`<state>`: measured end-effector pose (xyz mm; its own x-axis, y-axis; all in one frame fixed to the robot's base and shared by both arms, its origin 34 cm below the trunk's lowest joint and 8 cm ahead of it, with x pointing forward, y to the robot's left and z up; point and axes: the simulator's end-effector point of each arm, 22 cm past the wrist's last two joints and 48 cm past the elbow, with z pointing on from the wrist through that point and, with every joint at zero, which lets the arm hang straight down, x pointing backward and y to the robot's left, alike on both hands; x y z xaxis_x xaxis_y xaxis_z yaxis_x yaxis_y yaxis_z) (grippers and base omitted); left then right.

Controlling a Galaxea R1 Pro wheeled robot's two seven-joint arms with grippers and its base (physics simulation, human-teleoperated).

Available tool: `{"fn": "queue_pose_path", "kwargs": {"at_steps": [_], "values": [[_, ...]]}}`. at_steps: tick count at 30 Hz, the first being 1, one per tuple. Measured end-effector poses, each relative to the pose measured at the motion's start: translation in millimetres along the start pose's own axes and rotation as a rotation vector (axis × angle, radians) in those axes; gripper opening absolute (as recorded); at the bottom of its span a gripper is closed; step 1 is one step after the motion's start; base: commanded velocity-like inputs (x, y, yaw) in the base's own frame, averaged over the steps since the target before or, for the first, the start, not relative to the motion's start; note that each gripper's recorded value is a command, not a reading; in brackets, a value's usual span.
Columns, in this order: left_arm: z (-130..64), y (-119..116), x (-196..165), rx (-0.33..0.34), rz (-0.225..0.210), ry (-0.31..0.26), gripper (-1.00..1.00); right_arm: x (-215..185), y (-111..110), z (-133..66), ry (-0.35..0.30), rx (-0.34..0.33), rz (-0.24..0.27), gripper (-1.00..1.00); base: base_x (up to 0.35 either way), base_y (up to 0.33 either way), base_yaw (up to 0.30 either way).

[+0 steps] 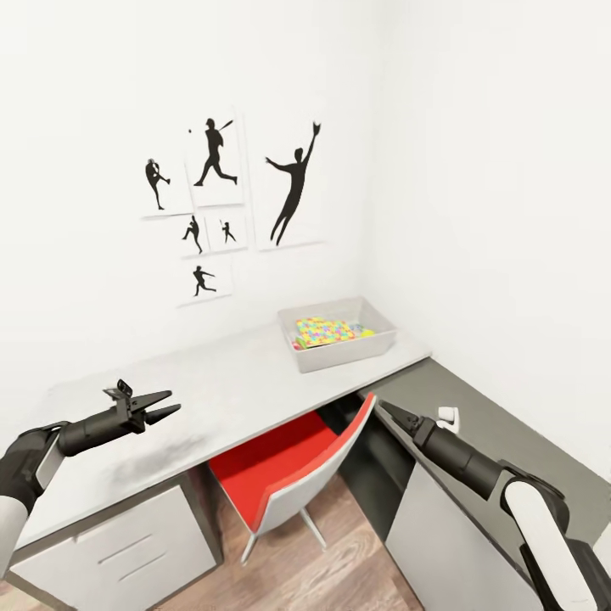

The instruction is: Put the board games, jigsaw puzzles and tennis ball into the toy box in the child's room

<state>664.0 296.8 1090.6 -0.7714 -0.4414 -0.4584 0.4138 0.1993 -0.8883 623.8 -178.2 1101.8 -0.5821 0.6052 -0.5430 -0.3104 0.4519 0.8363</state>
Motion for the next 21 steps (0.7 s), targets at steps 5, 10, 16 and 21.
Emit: {"fn": "queue_pose_path", "kwargs": {"at_steps": [5,10,16,21], "values": [[-0.7,-1.9,-0.8,0.0,0.004,0.0,1.0,-0.6,1.9,-0.5,-0.001,-0.003,-0.002,1.0,-0.254,0.161,-0.227],[-1.6,-4.1,-2.0,0.001,0.008,-0.002,1.0,-1.2,3.7,-0.9,-0.002,-0.005,-0.005,1.0,-0.228,0.209,-0.244],[-2.5,-5.3,-3.2,0.001,0.011,-0.004,1.0,0.0,5.2,0.1,0.0,-0.007,-0.006,1.0,-0.263,0.162,-0.103],[-2.7,-5.6,-3.4,0.002,0.011,-0.004,1.0,-0.6,5.2,-0.1,-0.001,-0.007,-0.007,1.0,-0.248,0.184,-0.02]]}}
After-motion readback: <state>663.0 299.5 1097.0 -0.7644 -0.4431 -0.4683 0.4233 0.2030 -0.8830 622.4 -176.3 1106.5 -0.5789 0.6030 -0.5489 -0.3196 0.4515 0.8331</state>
